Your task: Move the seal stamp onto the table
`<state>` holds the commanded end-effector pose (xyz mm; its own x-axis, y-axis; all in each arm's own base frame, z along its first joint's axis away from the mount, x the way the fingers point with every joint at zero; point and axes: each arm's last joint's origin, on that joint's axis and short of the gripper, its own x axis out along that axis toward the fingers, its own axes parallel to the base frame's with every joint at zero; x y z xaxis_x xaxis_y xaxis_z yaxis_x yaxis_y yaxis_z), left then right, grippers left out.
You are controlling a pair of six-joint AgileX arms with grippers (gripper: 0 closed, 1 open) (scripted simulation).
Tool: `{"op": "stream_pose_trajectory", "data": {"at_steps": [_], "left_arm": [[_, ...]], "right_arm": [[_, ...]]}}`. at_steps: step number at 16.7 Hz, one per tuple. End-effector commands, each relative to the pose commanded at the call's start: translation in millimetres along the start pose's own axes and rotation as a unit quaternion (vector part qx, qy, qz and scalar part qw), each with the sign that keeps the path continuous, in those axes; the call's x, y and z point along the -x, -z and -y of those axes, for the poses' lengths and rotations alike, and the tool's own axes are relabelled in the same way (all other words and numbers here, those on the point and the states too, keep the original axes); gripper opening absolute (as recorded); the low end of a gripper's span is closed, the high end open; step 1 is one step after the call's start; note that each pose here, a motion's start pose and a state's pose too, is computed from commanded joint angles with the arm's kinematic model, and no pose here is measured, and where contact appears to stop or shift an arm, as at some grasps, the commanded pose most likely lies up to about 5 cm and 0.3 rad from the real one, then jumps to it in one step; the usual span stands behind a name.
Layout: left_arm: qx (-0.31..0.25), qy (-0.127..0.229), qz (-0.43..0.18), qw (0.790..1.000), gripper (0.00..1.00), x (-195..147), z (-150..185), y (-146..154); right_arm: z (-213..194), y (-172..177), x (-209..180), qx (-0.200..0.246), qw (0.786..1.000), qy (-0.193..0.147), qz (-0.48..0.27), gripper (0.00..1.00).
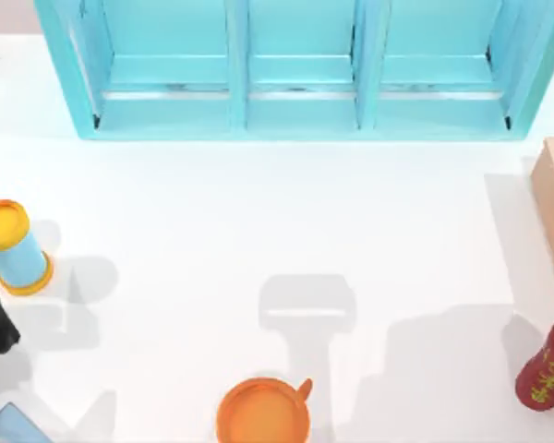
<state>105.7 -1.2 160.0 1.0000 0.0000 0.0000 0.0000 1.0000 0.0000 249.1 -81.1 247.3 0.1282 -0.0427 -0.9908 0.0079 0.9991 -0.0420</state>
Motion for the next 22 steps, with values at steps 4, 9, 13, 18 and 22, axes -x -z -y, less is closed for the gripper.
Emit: {"op": "stream_pose_trajectory", "data": {"at_steps": [4,9,13,18,22], "left_arm": [[0.0,0.0,0.0,1.0,1.0,0.0,0.0,0.0],[0.0,0.0,0.0,1.0,1.0,0.0,0.0,0.0],[0.0,0.0,0.0,1.0,1.0,0.0,0.0,0.0],[0.0,0.0,0.0,1.0,1.0,0.0,0.0,0.0],[0.0,0.0,0.0,1.0,1.0,0.0,0.0,0.0]], "right_arm": [[14.0,-16.6,-7.6,0.0,0.998,-0.02,-0.061,1.0],[13.4,-17.4,-7.8,0.002,0.998,-0.02,-0.063,1.0],[13.6,-16.3,-28.3,0.0,0.998,-0.022,-0.067,1.0],[12.7,-11.5,-85.3,0.0,0.998,-0.019,-0.058,1.0],[10.7,-4.7,-107.1,0.0,0.998,-0.021,-0.064,1.0]]}}
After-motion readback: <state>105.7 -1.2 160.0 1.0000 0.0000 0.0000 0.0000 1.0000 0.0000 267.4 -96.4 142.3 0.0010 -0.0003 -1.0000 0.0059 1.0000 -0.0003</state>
